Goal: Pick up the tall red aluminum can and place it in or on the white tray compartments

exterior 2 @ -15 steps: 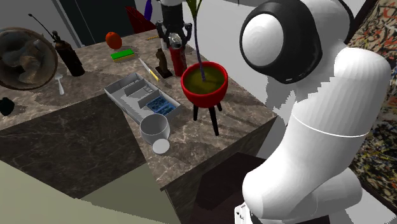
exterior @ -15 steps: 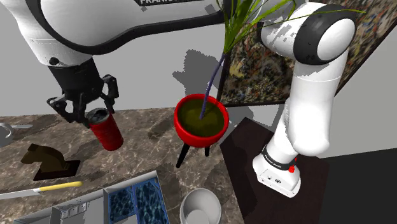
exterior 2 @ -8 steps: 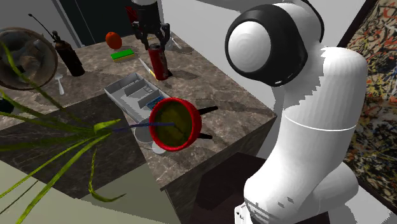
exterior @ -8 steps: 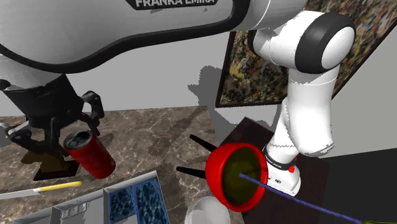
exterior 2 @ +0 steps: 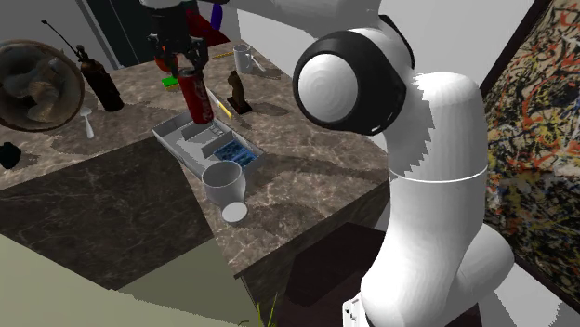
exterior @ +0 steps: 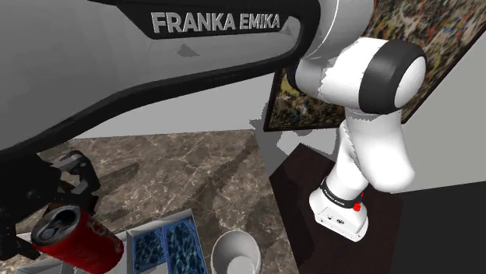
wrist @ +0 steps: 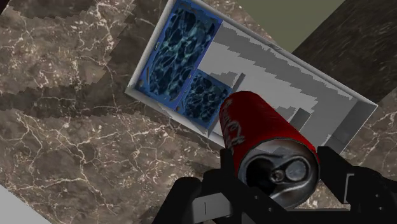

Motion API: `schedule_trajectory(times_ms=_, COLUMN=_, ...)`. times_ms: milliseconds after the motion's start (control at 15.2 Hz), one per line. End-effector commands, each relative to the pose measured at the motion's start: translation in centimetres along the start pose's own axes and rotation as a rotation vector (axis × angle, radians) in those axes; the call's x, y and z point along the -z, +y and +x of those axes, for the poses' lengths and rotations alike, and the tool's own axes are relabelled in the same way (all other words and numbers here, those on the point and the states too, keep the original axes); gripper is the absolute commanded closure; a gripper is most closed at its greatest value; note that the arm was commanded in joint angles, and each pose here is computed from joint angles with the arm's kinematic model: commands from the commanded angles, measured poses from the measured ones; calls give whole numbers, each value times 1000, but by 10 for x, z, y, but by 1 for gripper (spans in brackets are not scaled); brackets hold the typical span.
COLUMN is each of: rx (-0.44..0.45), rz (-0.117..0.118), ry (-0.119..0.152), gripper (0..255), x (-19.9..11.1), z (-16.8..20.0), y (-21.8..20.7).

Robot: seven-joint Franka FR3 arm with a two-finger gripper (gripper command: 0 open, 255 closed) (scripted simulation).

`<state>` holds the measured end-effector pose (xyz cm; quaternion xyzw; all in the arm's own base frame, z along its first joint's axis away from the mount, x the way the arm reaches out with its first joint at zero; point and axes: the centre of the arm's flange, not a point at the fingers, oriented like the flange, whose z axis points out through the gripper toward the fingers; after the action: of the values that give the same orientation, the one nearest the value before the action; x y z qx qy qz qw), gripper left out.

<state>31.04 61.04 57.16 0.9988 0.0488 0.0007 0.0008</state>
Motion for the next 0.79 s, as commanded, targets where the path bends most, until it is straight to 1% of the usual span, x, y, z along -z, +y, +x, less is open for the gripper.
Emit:
schedule_trajectory(times_ms=0, rx=-2, rz=0, ry=0, gripper=255, x=-4, z=-9, y=-14)
schedule_trajectory(times_ms=726, rx=-2, rz=0, ry=0, gripper=255, x=-62, z=-9, y=-14)
